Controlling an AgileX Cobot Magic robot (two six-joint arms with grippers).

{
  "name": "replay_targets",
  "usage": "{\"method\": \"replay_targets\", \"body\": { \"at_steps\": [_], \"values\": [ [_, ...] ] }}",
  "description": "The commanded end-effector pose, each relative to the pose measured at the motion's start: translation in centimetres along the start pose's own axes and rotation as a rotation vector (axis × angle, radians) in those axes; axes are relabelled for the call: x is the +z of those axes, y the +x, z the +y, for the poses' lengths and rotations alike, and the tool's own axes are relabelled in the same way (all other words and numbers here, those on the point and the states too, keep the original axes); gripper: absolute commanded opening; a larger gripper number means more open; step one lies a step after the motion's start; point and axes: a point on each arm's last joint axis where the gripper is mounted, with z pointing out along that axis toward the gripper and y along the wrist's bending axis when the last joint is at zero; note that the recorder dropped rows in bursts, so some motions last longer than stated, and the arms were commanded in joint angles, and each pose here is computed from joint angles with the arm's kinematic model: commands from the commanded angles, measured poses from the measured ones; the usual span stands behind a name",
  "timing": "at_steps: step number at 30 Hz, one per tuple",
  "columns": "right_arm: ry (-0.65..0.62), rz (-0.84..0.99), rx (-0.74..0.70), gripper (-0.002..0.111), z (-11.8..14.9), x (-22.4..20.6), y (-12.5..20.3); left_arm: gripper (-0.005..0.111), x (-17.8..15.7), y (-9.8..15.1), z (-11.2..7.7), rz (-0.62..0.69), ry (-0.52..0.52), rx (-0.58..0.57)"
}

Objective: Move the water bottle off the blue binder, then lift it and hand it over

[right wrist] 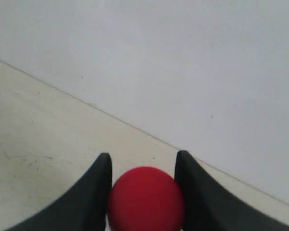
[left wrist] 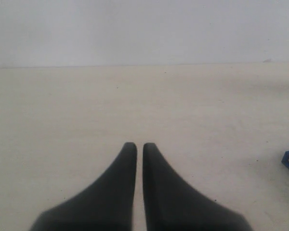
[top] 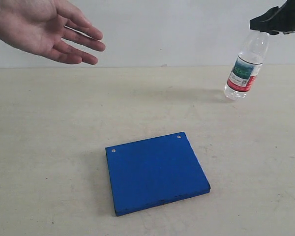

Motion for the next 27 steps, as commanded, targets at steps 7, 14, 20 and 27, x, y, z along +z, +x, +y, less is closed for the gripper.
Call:
{"method": "replay_targets", "body": {
  "at_steps": [7,14,20,27],
  "values": [
    [0.006,-0.062,0.043,0.057,0.5,-1.6,-2.3,0.004,0.0,-0.1,0.0,-0.012,-0.003,0.003],
    [0.057,-0.212,-0.032,0.059,3.0,-8.0,-9.3,0.004,0.0,-0.1,0.0,-0.012,-0.003,0.003],
    [-0.055,-0.371,-0.12,0.046,9.5,-16.4,-15.8,0.004,0.0,-0.1,0.0,-0.012,-0.003,0.003],
    [-0.312,-0.366,-0.443,0.0,21.5,-24.0,-18.6,0.004,0.0,-0.1,0.0,-0.012,-0.003,0.003]
  ]
}}
